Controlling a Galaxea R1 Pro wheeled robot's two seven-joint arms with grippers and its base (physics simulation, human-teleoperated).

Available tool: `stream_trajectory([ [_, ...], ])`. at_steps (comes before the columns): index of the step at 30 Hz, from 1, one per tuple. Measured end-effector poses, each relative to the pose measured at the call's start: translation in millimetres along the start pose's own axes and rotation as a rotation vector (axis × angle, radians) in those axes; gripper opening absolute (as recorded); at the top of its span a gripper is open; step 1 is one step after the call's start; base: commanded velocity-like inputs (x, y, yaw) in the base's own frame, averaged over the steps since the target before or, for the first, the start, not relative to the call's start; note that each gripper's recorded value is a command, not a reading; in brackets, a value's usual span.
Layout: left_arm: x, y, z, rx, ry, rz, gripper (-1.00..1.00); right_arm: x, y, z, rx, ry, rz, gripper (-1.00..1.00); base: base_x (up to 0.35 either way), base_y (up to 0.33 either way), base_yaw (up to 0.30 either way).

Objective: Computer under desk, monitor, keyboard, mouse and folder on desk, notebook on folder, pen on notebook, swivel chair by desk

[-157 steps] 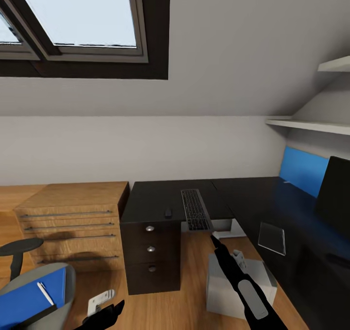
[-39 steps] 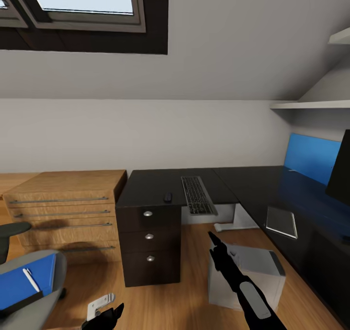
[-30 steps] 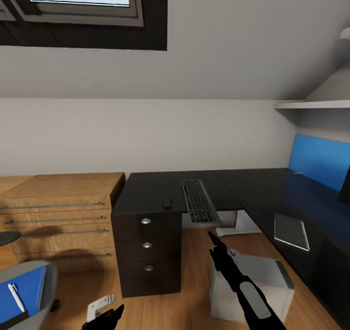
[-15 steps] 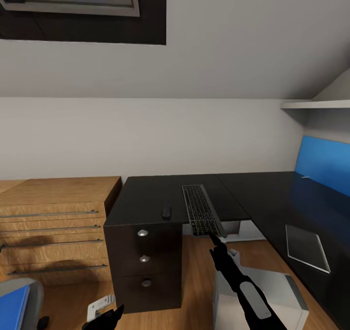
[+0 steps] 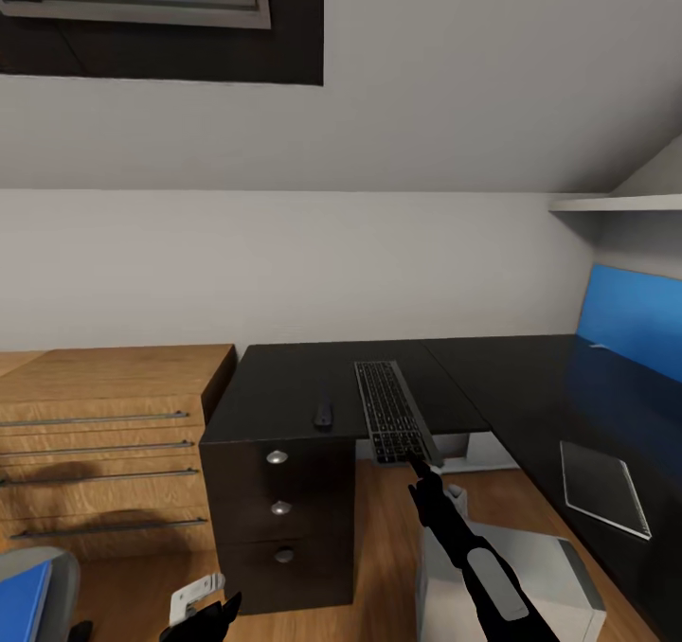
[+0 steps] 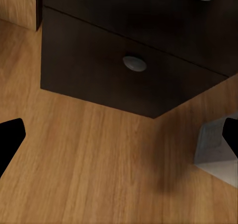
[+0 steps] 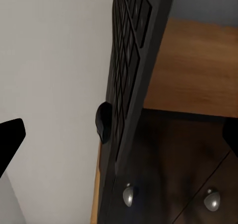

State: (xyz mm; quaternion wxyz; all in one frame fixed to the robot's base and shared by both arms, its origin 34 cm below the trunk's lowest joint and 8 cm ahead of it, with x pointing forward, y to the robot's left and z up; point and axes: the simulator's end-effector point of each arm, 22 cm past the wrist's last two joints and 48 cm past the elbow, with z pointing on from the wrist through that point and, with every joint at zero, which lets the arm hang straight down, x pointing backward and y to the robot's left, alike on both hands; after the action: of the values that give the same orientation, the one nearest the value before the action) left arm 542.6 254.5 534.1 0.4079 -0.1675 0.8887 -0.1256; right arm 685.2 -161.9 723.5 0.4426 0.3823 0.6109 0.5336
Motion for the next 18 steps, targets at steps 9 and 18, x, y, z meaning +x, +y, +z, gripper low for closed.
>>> stream_trajectory([
  [9,0.7,0.2,0.1,-0.001,0.001,0.001,1.00,-0.4,-0.2,0.1,0.000,-0.002,-0.002,1.00,0.015,0.000,0.000],
  [18,0.3,0.1,-0.1,0.000,0.000,0.000,1.00,-2.7,-0.6,-0.7,0.002,-0.004,-0.006,1.00,0.165,0.000,0.000],
])
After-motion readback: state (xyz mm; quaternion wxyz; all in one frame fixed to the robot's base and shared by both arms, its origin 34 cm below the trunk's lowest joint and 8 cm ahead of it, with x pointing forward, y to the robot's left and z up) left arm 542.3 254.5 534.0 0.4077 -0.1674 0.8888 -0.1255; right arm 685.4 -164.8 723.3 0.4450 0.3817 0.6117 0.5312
